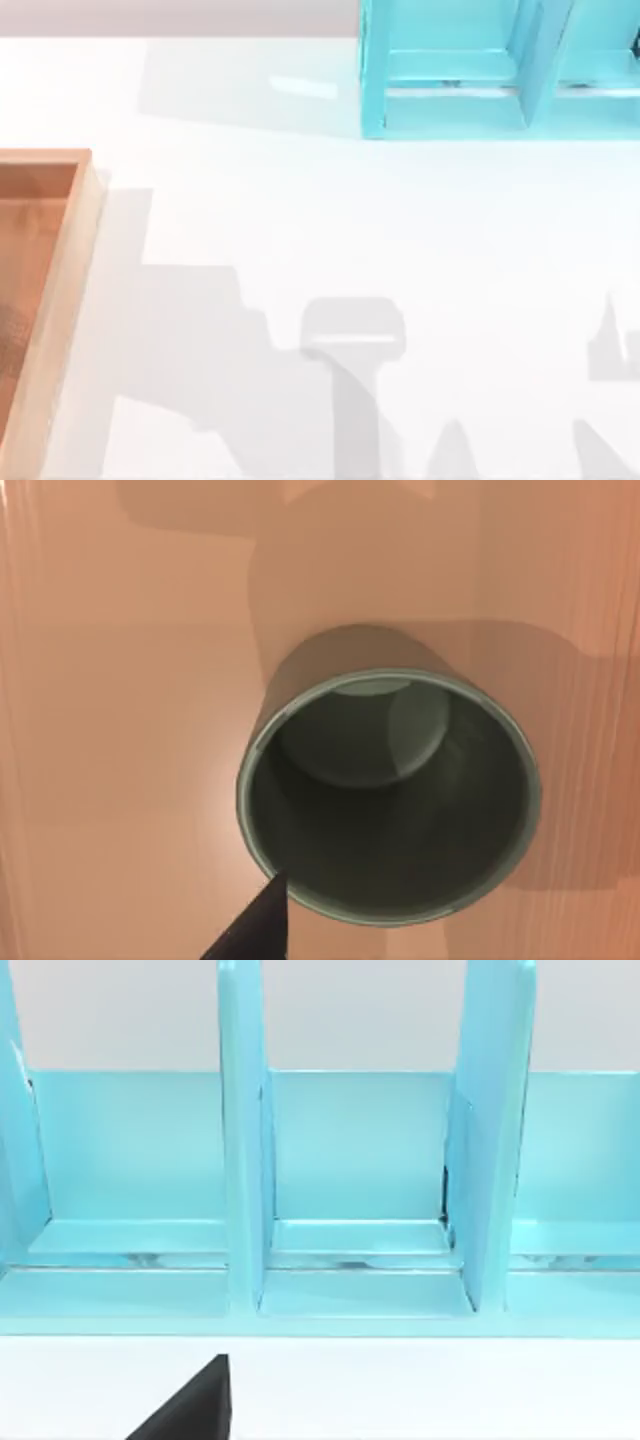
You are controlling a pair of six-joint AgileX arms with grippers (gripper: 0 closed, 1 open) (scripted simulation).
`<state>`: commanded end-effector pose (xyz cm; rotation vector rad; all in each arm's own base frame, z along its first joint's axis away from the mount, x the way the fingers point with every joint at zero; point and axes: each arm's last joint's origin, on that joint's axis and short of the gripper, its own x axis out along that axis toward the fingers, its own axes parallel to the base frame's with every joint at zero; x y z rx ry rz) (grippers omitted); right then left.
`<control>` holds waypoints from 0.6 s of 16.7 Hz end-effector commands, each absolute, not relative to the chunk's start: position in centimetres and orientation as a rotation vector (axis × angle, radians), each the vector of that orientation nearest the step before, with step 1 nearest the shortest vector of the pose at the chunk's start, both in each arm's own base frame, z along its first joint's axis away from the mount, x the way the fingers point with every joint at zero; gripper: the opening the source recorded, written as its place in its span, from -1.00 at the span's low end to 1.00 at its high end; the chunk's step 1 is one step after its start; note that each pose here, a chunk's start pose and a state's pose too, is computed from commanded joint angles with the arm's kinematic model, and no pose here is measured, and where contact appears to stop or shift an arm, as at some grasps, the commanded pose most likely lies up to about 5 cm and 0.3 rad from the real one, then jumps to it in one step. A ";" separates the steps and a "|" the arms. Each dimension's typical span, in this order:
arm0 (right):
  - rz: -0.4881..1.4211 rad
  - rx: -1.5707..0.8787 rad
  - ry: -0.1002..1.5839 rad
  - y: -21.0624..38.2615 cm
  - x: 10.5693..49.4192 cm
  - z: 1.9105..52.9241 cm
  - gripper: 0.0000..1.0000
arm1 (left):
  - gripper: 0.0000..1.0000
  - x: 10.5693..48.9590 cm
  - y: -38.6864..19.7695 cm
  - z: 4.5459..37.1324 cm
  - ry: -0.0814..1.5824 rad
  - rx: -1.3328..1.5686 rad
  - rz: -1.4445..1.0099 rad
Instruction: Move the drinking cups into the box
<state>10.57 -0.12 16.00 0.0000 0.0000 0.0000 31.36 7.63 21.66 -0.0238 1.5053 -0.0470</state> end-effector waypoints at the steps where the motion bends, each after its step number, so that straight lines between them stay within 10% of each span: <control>1: 0.000 0.000 0.000 -0.1 10.6 16.0 1.00 | 1.00 31.4 7.6 21.7 1.505 -0.024 -0.047; 10: 0.000 0.000 0.000 -0.1 10.6 16.0 1.00 | 1.00 31.6 7.6 22.6 1.506 -0.023 -0.048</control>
